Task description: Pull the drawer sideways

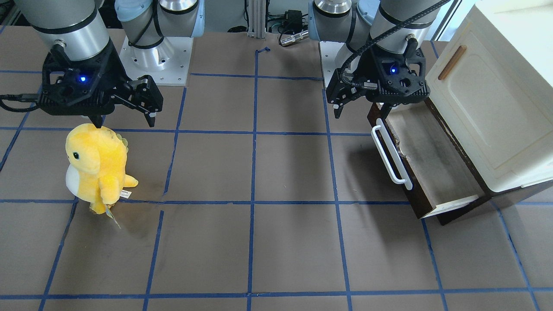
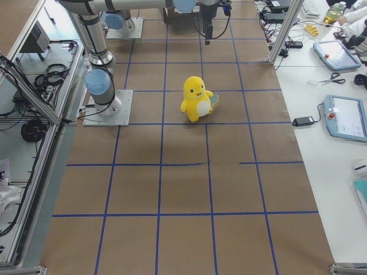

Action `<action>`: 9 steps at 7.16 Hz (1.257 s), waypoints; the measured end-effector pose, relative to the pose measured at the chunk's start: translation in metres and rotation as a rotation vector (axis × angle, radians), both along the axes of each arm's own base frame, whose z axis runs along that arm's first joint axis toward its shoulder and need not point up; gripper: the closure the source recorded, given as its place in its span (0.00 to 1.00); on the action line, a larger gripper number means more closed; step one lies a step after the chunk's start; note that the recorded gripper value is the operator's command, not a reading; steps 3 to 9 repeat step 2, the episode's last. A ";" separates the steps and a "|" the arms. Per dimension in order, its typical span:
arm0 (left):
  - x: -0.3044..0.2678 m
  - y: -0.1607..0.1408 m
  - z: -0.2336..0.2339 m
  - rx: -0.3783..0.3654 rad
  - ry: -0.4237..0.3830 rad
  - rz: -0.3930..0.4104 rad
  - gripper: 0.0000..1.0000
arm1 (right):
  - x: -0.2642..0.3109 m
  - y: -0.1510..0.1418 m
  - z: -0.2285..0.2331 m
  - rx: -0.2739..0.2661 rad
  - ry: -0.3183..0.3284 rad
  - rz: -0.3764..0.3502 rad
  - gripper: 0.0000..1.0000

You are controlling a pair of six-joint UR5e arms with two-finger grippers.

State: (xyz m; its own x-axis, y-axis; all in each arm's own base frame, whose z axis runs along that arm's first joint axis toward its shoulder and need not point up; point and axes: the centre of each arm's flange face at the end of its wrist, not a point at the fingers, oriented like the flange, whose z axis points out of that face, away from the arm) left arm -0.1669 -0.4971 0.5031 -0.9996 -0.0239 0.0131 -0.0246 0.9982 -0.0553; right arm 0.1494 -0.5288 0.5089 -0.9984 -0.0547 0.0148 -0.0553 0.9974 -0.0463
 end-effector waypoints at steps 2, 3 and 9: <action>-0.001 0.001 0.000 -0.003 0.006 0.003 0.00 | 0.000 0.000 0.000 0.000 0.000 0.000 0.00; -0.001 0.001 0.000 -0.003 0.006 0.003 0.00 | 0.000 0.000 0.000 0.000 0.000 0.000 0.00; -0.001 0.001 0.000 -0.003 0.006 0.003 0.00 | 0.000 0.000 0.000 0.000 0.000 0.000 0.00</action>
